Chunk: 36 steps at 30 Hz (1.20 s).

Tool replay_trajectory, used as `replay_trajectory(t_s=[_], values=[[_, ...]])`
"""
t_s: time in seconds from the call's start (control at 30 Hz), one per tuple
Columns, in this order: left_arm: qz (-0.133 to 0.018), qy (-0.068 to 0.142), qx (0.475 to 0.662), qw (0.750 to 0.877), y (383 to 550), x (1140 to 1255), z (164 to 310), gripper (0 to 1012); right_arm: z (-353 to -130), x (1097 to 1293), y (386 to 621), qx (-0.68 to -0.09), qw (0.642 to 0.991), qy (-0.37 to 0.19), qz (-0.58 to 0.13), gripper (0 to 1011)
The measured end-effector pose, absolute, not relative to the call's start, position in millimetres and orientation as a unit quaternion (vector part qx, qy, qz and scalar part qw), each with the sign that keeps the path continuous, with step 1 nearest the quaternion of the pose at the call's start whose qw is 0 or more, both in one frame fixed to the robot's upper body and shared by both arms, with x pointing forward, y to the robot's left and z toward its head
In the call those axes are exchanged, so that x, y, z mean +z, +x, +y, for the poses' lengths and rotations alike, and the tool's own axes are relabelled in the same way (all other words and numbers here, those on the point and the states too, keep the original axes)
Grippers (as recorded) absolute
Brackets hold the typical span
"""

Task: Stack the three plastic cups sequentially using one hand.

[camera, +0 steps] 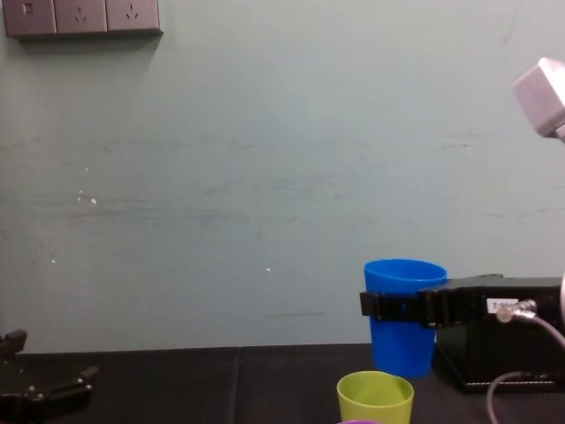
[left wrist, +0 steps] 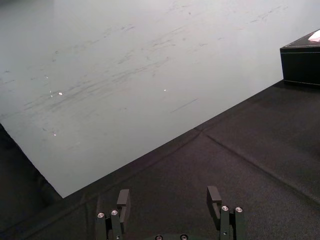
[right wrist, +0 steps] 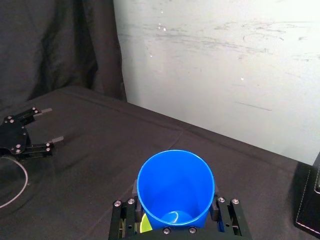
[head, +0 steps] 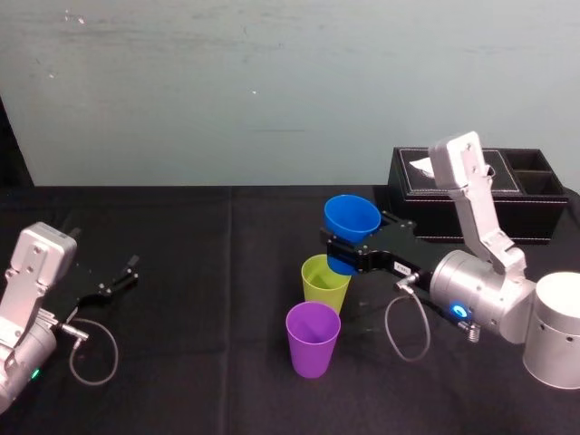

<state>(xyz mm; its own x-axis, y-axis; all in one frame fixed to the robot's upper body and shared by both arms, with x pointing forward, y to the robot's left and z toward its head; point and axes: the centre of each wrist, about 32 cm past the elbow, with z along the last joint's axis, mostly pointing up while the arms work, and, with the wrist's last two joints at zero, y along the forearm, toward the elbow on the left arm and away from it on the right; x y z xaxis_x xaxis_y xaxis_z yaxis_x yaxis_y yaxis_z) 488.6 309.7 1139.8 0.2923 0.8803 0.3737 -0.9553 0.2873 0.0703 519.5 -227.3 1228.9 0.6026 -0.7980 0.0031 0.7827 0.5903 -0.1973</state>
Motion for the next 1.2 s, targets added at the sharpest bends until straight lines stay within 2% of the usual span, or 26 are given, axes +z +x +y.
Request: replay_trajectory(t_s=[1.2], values=[[-0.132, 0.141, 0.580, 0.791, 488.6, 1139.8, 309.7, 1000, -209.9, 1213.8, 537.3, -0.427, 0.898, -0.102, 0.043, 735]])
